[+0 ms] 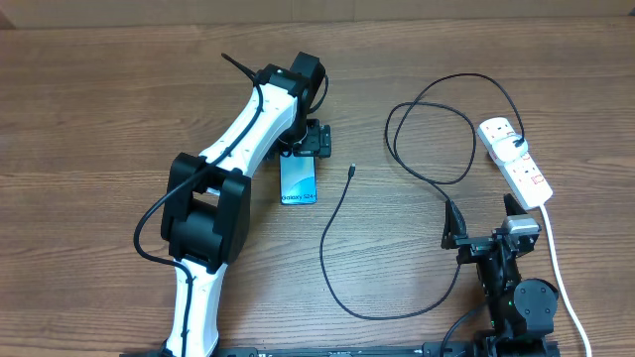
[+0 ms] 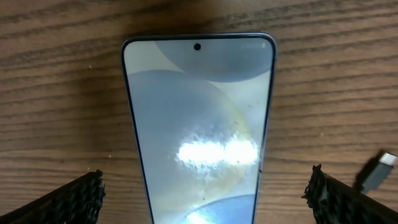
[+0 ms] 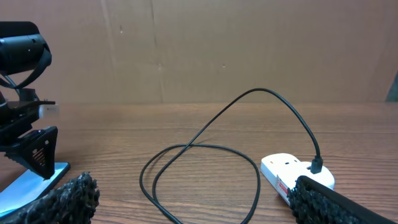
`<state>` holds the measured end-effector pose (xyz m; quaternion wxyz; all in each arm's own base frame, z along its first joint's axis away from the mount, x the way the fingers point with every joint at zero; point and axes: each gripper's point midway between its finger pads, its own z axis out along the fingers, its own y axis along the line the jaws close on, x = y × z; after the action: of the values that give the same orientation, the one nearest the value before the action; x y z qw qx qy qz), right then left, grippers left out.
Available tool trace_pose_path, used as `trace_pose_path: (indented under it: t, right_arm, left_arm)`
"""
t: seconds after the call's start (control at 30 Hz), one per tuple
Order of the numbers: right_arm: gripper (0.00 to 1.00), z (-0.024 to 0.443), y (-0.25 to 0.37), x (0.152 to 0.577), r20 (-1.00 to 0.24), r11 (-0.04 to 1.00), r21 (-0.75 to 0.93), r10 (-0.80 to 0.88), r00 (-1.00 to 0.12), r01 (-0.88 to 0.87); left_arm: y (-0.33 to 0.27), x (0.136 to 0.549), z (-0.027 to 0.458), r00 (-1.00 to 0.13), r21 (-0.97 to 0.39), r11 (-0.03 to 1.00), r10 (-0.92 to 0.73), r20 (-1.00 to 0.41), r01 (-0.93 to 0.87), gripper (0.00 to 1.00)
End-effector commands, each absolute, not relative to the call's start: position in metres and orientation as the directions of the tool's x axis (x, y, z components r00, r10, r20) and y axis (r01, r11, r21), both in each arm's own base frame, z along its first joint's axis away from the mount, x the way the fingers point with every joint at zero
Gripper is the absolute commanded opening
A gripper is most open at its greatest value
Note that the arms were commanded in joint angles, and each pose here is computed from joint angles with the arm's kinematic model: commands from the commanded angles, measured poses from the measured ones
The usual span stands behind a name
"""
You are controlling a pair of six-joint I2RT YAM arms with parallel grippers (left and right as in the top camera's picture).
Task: Plug charger to phone and switch on socket
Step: 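Lower the open left gripper down around the phone's sides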
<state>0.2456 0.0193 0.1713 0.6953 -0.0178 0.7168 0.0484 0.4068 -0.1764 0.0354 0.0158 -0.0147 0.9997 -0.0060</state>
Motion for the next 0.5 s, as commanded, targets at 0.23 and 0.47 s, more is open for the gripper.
trace_pose_path:
  t: [0.23, 0.47]
  right_arm:
    - [1.0, 0.1697, 0.0189, 0.2457, -0.999, 0.995, 0.04, 0.037, -0.027, -0.089]
    - [1.0, 0.1697, 0.0189, 0.2457, -0.999, 0.995, 0.04, 0.038, -0.027, -0.089]
  left_arm:
    - [-0.1681, 0.4071, 0.0198, -0.998, 0.01, 0.998, -0.059, -0.038, -0.059, 1.0]
    - [-0.1696, 0.4106, 0.0198, -0.997, -0.021, 0.998, -0.064, -0.04, -0.064, 1.0]
